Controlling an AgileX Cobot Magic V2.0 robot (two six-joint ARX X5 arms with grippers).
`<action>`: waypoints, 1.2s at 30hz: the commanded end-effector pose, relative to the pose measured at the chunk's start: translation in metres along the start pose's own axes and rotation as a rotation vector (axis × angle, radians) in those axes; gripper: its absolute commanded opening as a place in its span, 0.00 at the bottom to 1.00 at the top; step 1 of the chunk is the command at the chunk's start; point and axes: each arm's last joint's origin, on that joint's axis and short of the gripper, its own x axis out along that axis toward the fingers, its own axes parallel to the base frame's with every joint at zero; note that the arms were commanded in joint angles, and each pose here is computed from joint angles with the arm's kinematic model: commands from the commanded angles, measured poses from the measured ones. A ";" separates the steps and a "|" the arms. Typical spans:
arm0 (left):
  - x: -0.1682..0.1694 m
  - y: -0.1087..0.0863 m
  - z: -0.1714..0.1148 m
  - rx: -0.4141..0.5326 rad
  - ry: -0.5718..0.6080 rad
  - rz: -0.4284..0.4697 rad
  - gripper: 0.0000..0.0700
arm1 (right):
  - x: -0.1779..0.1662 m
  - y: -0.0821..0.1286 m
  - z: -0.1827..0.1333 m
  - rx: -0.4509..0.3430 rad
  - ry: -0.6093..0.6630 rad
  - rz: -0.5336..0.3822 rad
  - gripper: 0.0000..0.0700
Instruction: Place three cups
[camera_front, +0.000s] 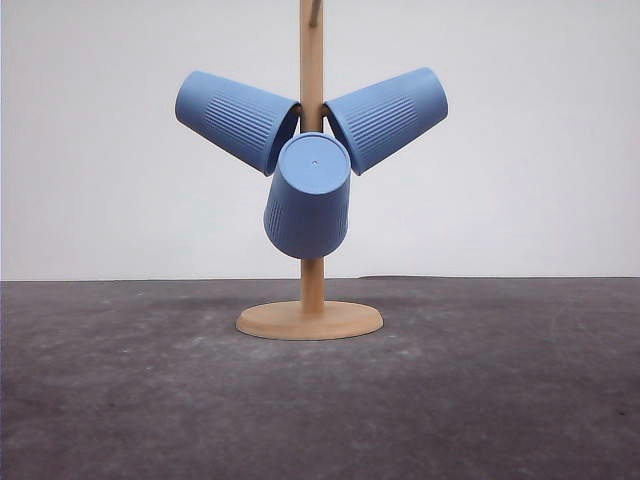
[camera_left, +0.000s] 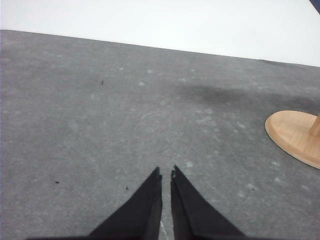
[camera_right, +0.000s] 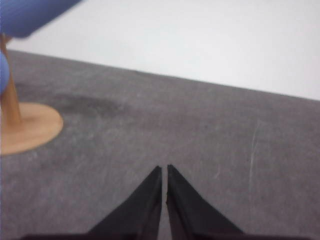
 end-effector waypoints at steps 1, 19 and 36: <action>0.001 0.001 -0.005 0.000 0.018 0.003 0.02 | -0.001 0.000 0.000 0.000 -0.024 -0.021 0.02; 0.001 0.001 -0.005 0.000 0.018 0.004 0.02 | -0.005 0.001 -0.013 0.083 0.096 -0.157 0.02; 0.001 0.001 -0.005 0.000 0.018 0.004 0.02 | -0.005 0.000 -0.012 0.084 0.085 -0.168 0.02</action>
